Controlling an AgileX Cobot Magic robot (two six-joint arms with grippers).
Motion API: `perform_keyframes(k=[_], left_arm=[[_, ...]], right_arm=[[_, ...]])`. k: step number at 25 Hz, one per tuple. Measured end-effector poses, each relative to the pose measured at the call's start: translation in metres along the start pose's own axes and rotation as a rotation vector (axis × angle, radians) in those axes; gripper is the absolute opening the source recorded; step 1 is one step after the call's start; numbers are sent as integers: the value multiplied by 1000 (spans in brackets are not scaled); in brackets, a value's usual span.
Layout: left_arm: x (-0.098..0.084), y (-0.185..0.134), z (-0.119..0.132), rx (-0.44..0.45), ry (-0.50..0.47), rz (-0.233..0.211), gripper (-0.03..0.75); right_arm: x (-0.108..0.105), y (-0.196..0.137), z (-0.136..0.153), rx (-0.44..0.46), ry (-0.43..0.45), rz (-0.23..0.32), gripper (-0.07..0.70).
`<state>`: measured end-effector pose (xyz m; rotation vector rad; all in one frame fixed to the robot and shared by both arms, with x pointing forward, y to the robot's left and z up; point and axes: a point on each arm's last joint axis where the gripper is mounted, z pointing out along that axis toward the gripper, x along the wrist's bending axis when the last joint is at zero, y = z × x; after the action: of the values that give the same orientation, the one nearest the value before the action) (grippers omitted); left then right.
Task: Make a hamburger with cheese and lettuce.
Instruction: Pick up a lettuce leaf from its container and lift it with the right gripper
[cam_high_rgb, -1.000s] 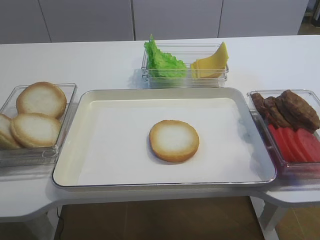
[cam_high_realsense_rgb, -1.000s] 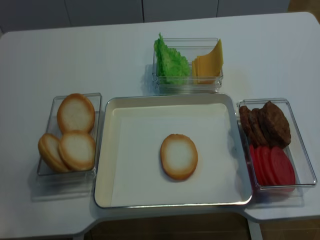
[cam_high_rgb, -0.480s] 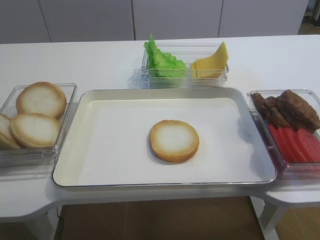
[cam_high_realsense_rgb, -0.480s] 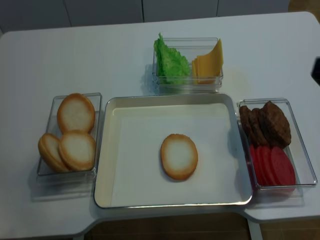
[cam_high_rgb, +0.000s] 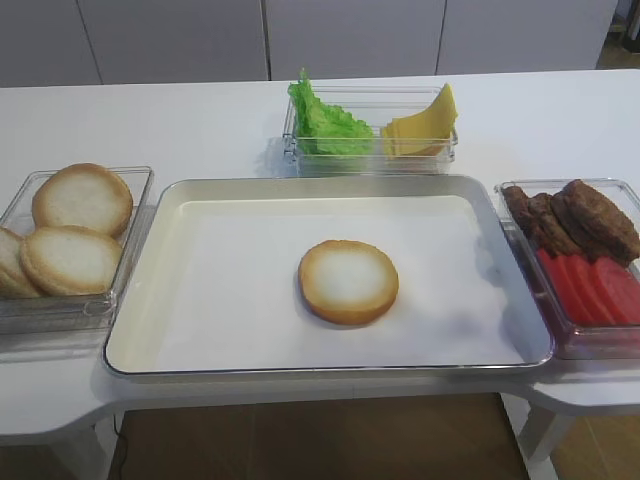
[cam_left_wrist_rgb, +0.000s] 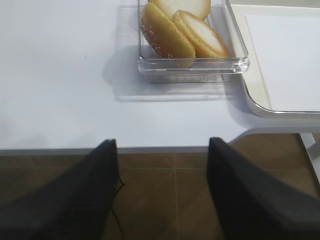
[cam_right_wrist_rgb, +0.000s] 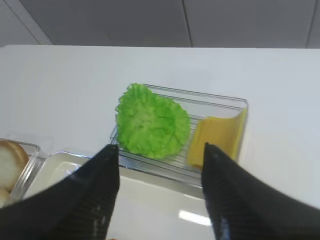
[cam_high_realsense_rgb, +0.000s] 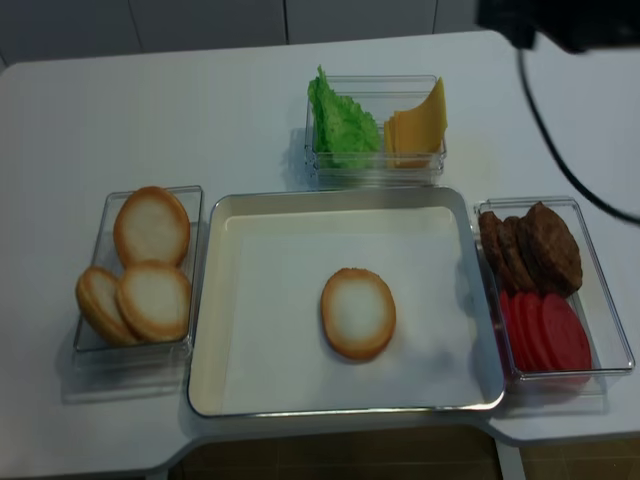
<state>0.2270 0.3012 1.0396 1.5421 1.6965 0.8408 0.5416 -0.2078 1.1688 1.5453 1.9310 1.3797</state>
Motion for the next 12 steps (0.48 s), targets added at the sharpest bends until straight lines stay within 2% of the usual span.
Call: perform_keyframes(k=[4, 9, 12], left_arm=[[0, 0, 0, 0, 0, 0, 424], [0, 0, 0, 0, 0, -1, 424], [0, 0, 0, 0, 0, -1, 424]], right_arm=[[1, 18, 53, 40, 40, 2, 399], [-11, 22, 116, 111, 97, 32, 399], [-14, 22, 148, 143, 171, 80, 399]])
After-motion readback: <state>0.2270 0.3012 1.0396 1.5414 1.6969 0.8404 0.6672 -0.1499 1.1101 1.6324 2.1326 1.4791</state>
